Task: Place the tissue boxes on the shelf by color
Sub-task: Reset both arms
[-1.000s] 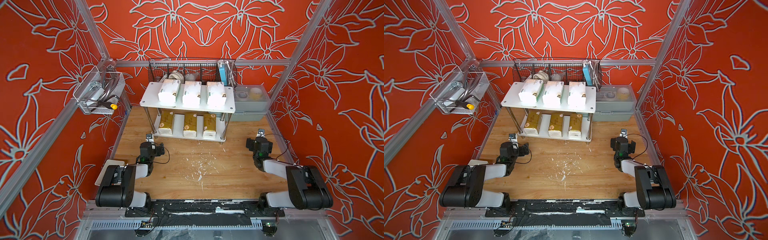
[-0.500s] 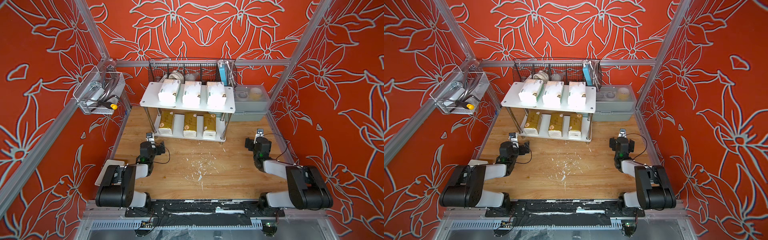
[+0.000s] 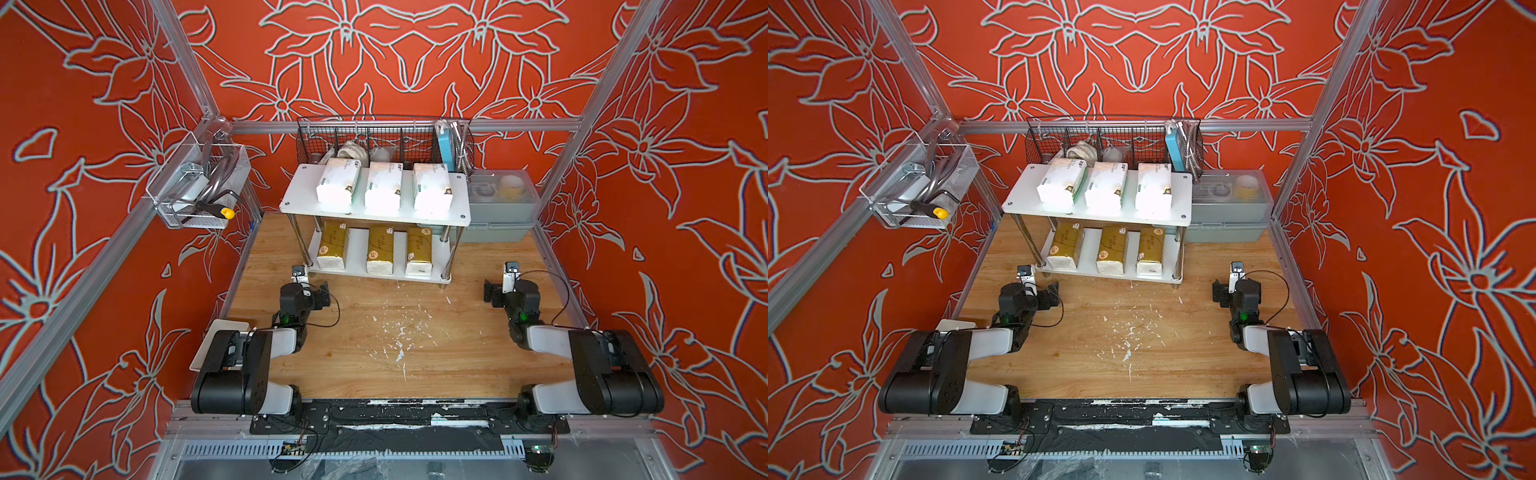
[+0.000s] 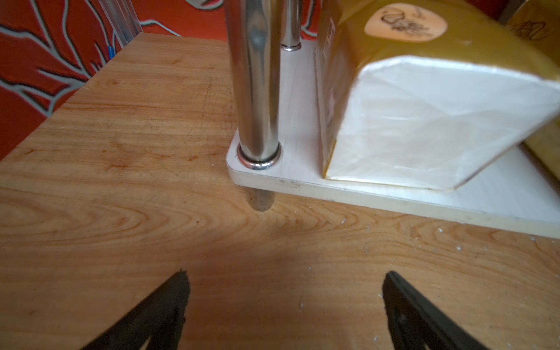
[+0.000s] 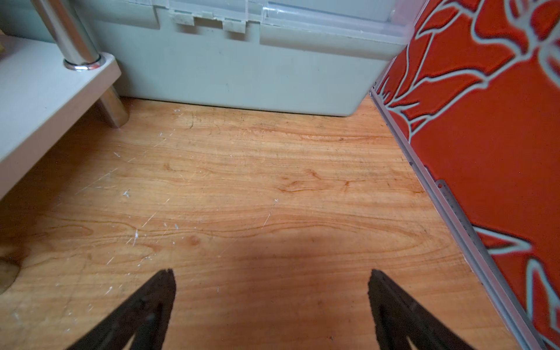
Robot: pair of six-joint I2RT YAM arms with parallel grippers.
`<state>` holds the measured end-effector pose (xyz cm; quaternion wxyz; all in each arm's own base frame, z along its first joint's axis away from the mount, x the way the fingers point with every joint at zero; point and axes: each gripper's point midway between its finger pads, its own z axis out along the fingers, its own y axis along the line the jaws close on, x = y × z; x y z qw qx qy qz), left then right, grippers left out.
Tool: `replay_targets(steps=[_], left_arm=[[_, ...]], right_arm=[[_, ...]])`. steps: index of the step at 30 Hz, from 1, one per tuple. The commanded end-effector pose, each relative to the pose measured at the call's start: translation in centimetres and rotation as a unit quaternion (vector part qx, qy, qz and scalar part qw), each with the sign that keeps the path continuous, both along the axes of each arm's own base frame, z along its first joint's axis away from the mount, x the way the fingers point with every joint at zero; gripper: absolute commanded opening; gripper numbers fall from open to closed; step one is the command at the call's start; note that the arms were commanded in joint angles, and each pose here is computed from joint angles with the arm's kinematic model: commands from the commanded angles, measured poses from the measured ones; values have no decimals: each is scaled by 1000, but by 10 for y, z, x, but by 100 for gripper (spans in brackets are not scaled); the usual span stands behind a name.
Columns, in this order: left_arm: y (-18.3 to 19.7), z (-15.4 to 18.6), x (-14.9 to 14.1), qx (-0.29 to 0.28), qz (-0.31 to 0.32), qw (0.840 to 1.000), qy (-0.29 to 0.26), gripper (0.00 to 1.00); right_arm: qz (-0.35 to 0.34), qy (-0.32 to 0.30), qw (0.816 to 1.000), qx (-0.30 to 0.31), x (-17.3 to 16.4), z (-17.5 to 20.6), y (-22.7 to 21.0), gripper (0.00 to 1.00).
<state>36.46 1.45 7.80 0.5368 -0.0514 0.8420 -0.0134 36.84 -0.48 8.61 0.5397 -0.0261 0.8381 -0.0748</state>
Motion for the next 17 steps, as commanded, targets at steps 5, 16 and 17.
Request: replay_targets(steps=[5, 16, 17], left_arm=[[-9, 5, 3, -6, -31, 999, -9, 98], [-9, 6, 3, -6, -31, 999, -9, 98], [-9, 6, 3, -6, -31, 999, -10, 98]], right_arm=[[9, -13, 1000, 0, 6, 9, 2, 99], [11, -9, 1000, 11, 7, 7, -1, 99], [11, -11, 1000, 11, 6, 8, -1, 99]])
